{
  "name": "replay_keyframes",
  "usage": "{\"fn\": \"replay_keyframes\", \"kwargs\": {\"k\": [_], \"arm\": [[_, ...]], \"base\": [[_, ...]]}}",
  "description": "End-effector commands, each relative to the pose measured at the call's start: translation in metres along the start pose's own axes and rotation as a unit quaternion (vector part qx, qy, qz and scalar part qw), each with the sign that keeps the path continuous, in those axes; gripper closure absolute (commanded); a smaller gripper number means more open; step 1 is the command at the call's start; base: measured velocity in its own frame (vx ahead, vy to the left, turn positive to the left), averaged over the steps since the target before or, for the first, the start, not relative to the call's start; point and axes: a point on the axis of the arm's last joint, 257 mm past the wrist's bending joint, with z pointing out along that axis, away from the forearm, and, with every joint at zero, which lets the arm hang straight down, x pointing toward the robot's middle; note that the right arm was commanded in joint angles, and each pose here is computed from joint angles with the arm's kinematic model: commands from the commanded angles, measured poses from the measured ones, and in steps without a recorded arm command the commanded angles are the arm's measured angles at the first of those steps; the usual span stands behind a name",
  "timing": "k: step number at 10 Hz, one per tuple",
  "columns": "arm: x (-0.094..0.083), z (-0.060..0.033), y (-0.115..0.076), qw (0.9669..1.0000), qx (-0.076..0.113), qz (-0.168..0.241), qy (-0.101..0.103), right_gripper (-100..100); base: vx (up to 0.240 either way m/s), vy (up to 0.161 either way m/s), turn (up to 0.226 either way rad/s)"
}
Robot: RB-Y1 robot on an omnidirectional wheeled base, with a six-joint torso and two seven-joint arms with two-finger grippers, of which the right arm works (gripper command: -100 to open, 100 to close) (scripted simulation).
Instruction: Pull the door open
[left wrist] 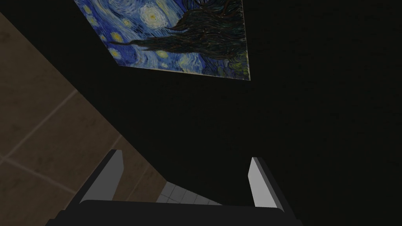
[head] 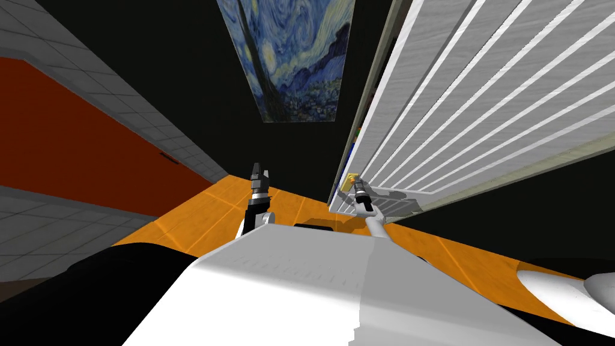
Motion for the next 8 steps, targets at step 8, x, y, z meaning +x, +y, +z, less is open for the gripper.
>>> {"fn": "replay_keyframes", "kwargs": {"k": [8], "arm": [[-0.016, 0.0051, -0.005, 0.9839, 0.003, 0.175, -0.034, 100]], "base": [[-0.065, -0.038, 0.113]]}}
